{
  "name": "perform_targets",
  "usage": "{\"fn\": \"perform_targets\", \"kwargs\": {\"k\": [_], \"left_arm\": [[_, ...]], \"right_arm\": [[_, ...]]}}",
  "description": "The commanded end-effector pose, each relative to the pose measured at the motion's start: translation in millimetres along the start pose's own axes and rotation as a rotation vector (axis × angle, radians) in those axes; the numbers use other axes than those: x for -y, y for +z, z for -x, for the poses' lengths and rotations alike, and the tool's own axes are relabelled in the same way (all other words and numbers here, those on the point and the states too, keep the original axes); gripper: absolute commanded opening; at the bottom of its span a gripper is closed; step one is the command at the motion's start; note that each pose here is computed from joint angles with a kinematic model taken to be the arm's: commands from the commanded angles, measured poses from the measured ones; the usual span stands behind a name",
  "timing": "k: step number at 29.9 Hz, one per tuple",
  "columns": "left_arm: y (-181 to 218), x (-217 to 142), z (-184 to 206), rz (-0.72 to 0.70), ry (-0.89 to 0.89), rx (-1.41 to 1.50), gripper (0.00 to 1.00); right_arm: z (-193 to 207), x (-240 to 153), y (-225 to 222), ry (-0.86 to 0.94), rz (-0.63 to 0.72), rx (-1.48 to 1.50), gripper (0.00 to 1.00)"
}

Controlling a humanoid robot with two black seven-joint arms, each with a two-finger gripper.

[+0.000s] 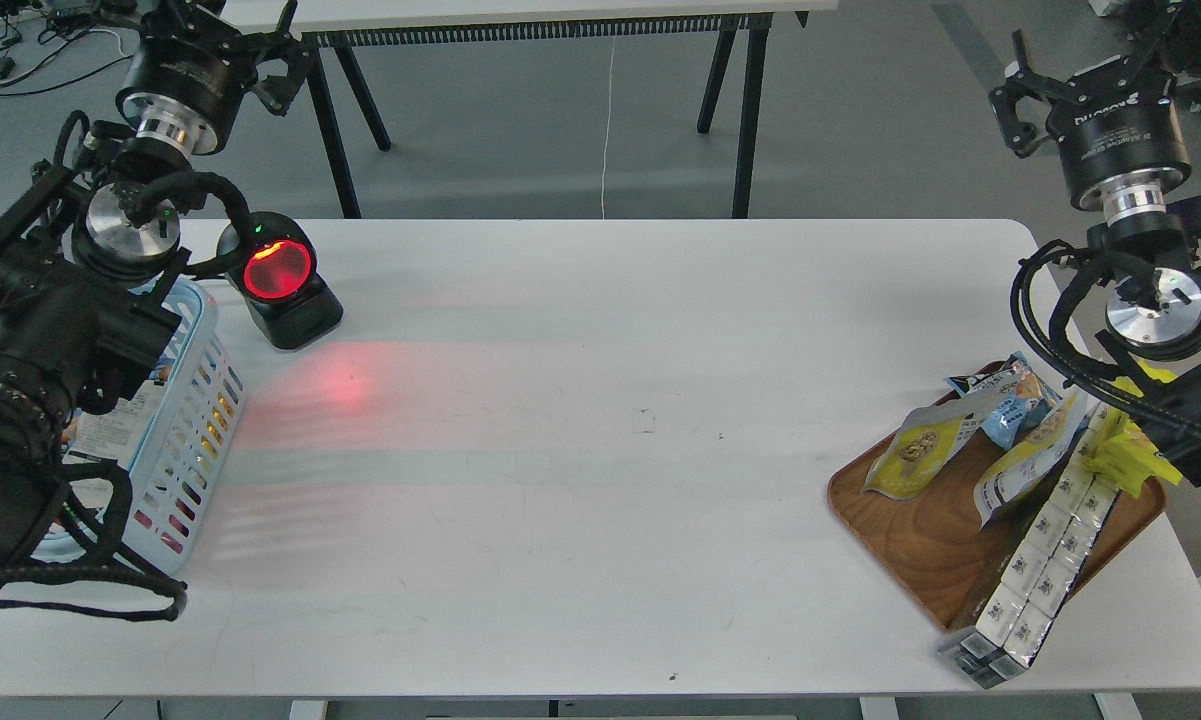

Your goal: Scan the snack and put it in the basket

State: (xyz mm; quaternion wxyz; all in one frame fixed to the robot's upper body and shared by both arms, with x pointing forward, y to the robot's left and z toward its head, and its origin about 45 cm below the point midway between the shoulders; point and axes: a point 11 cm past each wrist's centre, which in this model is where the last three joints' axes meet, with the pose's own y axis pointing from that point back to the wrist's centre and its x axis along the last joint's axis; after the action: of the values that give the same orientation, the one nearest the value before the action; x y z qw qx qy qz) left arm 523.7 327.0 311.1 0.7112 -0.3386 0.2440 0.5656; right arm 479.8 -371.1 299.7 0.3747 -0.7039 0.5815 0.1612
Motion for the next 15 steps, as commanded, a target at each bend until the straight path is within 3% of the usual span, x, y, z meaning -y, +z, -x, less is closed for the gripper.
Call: {"fn": "perform_targets", "kwargs": {"k": [1, 8, 15], "left_arm": [[0.8, -0.1, -0.2, 0.002, 0.000, 0.000, 1.00], [1.7, 2.2, 3.4, -0.005, -0.008, 0.009, 1.00], [8.5, 6.3, 9.7, 0.002, -0.021, 0.014, 1.00]], "right_arm": [[-0.5, -1.4, 1.1, 0.000, 0.003, 0.001, 0.99], [0.2, 0.9, -16.6, -0.016, -0.004, -0.037, 0.99], [49.6, 23.4, -78.0, -0.205, 0.036, -0.264, 0.99]]}}
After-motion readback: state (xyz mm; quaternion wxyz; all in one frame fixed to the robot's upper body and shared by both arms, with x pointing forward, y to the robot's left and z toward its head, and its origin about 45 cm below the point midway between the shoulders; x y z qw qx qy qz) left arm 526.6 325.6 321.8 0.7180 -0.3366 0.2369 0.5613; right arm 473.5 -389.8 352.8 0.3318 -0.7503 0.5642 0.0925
